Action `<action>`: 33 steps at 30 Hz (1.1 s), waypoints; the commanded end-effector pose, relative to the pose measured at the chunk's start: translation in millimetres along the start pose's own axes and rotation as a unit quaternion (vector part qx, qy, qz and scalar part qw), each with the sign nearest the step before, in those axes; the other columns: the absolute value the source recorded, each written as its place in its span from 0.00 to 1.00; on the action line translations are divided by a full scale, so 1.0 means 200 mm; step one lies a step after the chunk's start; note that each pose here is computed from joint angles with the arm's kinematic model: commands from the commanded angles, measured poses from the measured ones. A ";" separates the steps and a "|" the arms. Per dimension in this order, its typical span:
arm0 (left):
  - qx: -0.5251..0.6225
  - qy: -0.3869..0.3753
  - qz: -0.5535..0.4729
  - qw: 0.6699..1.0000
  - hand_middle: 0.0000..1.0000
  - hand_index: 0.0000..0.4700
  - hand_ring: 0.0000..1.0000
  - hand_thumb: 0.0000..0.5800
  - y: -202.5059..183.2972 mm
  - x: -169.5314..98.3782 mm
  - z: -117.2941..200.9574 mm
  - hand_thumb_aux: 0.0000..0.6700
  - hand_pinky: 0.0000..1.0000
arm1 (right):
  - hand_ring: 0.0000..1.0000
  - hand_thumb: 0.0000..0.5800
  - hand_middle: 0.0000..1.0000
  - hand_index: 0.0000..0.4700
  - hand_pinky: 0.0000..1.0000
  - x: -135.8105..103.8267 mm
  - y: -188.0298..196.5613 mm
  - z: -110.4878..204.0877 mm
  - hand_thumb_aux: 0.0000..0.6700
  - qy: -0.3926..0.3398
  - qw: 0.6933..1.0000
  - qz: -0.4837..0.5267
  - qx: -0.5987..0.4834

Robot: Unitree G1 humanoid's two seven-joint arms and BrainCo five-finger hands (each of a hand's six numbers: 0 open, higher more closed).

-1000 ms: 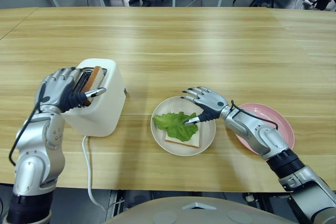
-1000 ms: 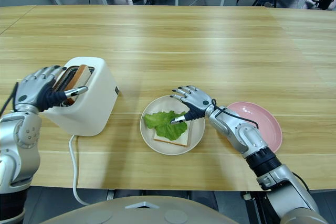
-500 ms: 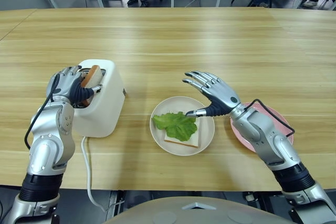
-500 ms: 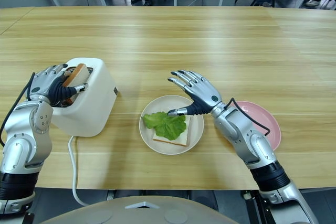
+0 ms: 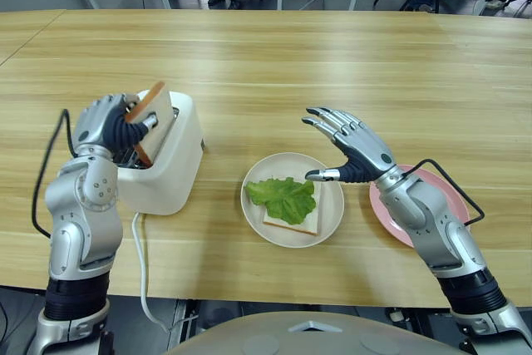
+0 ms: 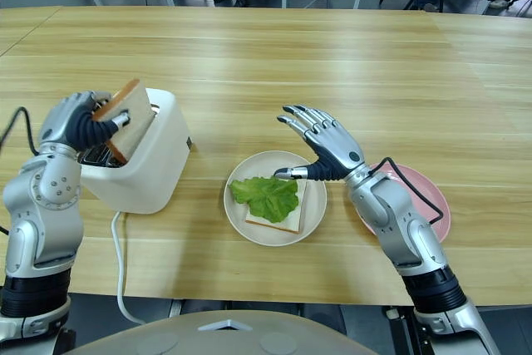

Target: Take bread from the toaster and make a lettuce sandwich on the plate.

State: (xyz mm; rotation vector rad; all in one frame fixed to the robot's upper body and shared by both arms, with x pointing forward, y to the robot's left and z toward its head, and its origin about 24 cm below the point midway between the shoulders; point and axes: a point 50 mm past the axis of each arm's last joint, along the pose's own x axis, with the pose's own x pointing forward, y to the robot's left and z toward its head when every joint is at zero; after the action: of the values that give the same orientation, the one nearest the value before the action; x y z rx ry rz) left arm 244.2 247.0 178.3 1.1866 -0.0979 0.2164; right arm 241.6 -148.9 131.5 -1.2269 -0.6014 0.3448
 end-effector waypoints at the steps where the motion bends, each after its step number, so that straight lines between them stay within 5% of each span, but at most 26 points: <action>1: -0.042 -0.069 0.077 0.994 1.00 0.98 1.00 1.00 0.13 0.00 0.09 1.00 1.00 | 0.00 0.00 0.00 0.00 0.00 -0.02 -0.03 0.00 0.00 -0.006 1.000 -0.021 -0.003; 8: -0.089 -0.159 0.125 0.975 1.00 0.98 1.00 1.00 0.27 0.00 0.16 1.00 1.00 | 0.00 0.00 0.00 0.00 0.00 -0.08 -0.07 -0.01 0.00 -0.037 0.997 -0.059 -0.042; 13: -0.110 -0.239 0.030 0.964 1.00 0.98 1.00 1.00 0.23 0.03 0.28 1.00 1.00 | 0.00 0.00 0.00 0.00 0.00 -0.13 -0.13 -0.04 0.00 -0.047 0.994 -0.087 -0.047; 17: -0.129 -0.303 -0.099 0.939 1.00 0.98 1.00 1.00 0.12 0.08 0.37 1.00 1.00 | 0.00 0.00 0.00 0.00 0.00 -0.18 -0.16 -0.02 0.00 -0.071 0.991 -0.055 0.094; 23: -0.116 -0.358 -0.299 0.877 1.00 0.98 1.00 1.00 -0.15 0.15 0.46 1.00 1.00 | 0.00 0.00 0.00 0.00 0.00 -0.32 -0.17 0.09 0.00 -0.144 0.936 0.117 0.299; 29: -0.112 -0.405 -0.431 0.798 1.00 0.98 1.00 1.00 -0.41 0.15 0.56 1.00 1.00 | 0.00 0.00 0.00 0.00 0.00 -0.37 -0.19 0.21 0.00 -0.215 0.871 0.204 0.392; 33: -0.119 -0.412 -0.489 0.760 1.00 0.98 1.00 1.00 -0.56 0.16 0.62 1.00 1.00 | 0.00 0.00 0.00 0.00 0.00 -0.35 -0.10 0.23 0.00 -0.219 0.857 0.236 0.403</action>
State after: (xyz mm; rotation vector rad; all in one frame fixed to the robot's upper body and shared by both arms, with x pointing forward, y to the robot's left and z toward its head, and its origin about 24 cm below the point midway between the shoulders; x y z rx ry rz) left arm 301.1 103.3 141.6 0.8694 -0.2953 -1.1602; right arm 156.4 -164.5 153.2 -0.4422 -0.4873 1.1409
